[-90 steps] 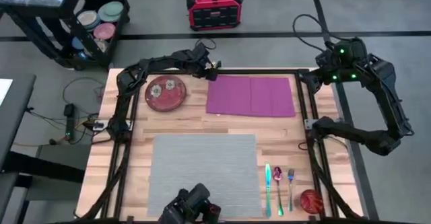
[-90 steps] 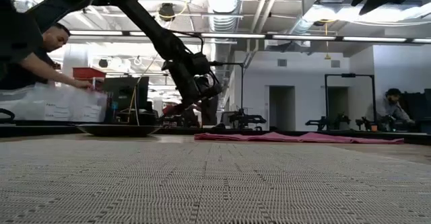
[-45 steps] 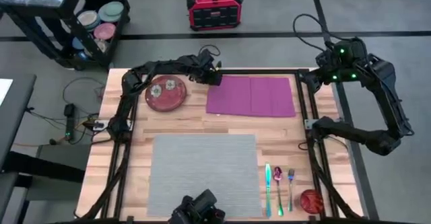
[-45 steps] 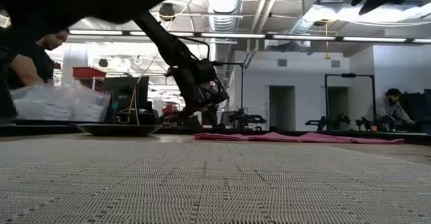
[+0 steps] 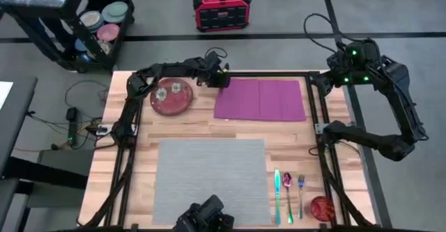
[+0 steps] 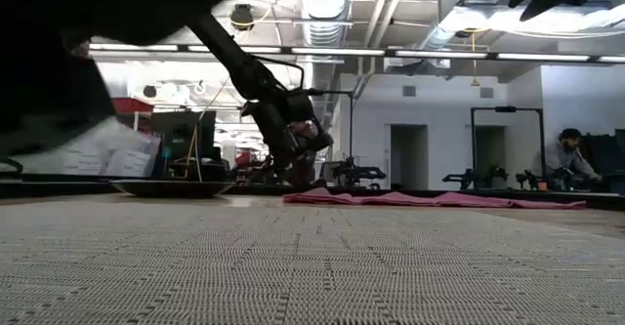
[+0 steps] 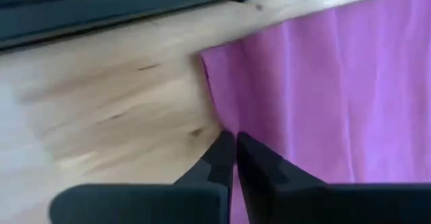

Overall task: Set table place
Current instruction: Fold the pink table towel

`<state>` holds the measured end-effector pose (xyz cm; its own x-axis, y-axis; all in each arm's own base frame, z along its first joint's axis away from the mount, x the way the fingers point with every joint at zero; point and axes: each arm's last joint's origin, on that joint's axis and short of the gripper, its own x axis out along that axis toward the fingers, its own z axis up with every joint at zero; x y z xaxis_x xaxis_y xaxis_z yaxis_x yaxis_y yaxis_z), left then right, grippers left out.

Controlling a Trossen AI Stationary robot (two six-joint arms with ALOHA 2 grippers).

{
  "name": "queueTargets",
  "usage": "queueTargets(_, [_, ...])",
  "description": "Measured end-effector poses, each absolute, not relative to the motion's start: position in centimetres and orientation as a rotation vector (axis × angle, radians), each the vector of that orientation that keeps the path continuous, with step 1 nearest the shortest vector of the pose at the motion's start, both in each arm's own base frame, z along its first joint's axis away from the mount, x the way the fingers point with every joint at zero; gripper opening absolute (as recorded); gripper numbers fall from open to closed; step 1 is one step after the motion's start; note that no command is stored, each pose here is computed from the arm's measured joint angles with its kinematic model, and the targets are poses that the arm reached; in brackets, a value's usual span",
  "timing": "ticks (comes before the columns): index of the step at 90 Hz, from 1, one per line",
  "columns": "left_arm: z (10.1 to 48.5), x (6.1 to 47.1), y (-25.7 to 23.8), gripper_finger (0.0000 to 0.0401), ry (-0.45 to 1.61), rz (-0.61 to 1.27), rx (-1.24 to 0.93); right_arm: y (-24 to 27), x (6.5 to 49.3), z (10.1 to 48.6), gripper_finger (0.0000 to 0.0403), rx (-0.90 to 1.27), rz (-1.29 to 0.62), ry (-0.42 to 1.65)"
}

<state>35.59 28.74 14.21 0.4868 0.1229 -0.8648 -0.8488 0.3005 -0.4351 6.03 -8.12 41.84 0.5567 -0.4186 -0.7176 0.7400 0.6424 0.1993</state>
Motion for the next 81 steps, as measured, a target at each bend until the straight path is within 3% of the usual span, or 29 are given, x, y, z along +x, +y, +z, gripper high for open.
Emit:
queueTargets(28, [18.2, 35.3, 28.0, 0.0000, 0.757, 0.705, -1.081, -8.1, 6.0, 41.8, 0.0205, 0.518, -0.724, 0.685])
queueTargets(51, [20.5, 37.0, 25.9, 0.0000, 0.672, 0.553, -1.148, -8.2, 6.1, 41.9, 0.0205, 0.505, -0.724, 0.677])
queueTargets(68, [21.4, 34.1, 25.7, 0.0000, 0.849, 0.639, -1.119, -8.4, 6.2, 42.1, 0.0205, 0.493, -0.726, 0.660])
queueTargets(81, [23.5, 31.7, 26.3, 0.0000, 0.871, 0.682, -1.067, -8.4, 6.2, 42.1, 0.0205, 0.485, -0.728, 0.648])
